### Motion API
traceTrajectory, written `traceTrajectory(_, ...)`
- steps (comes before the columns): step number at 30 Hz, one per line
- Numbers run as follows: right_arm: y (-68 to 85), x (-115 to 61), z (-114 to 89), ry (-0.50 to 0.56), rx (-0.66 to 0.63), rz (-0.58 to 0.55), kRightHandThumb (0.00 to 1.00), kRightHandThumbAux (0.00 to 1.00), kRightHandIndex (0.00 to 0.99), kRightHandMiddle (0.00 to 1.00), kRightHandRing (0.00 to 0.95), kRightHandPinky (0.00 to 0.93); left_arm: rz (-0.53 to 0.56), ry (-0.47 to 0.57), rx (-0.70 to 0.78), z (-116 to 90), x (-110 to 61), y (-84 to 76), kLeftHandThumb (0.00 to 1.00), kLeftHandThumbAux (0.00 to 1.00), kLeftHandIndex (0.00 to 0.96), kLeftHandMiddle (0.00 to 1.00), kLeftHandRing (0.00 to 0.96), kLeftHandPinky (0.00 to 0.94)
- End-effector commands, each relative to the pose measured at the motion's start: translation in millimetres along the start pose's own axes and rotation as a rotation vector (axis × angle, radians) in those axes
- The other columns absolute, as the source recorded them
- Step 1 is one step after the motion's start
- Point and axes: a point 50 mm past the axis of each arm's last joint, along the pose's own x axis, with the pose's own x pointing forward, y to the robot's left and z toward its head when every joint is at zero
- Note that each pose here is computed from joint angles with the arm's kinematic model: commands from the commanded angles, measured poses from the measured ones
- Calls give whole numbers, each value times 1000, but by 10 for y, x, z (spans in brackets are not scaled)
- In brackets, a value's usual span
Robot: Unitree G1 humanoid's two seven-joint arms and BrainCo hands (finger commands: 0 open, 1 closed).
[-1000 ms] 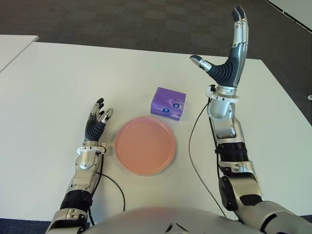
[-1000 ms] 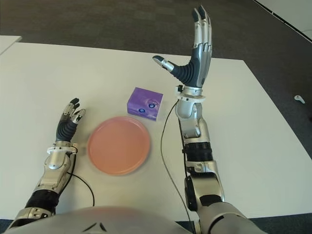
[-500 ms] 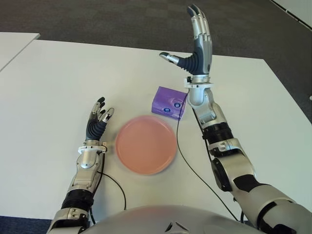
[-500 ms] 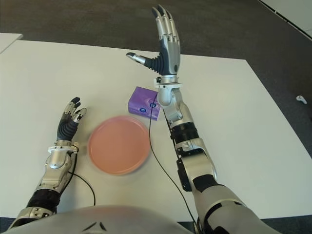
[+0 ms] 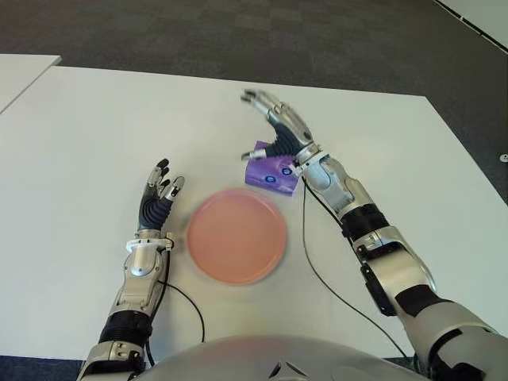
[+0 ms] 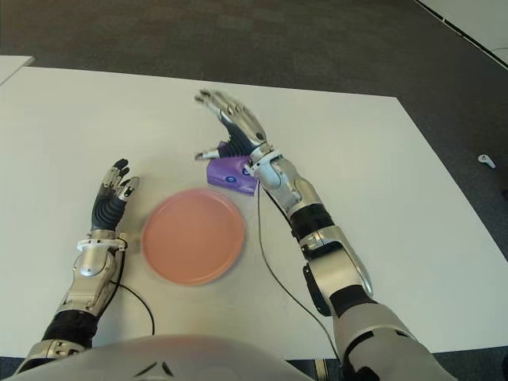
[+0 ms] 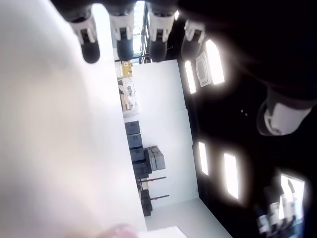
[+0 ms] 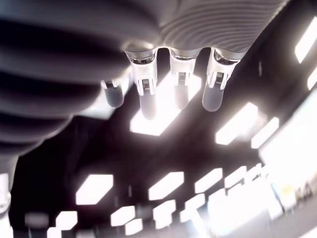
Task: Put the tissue paper into the plate.
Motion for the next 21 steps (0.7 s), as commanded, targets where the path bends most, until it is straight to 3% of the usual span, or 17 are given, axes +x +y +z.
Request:
traceTrajectory(1, 109, -10, -29, -5, -26, 92, 99, 538, 0, 0, 0, 0, -6, 165, 9, -287, -253, -25, 0, 423, 0, 0, 0, 0)
traceTrajectory(9, 192, -44, -100, 21, -8, 134, 46, 517, 0, 0, 0, 0, -7, 167, 8, -287, -254, -29, 0, 415, 0, 0, 0, 0)
traceTrajectory(21, 174, -104, -159, 39, 17, 161, 15, 511, 0, 0, 0, 0, -10, 169, 3, -286, -263, -27, 0, 401, 0, 0, 0, 0)
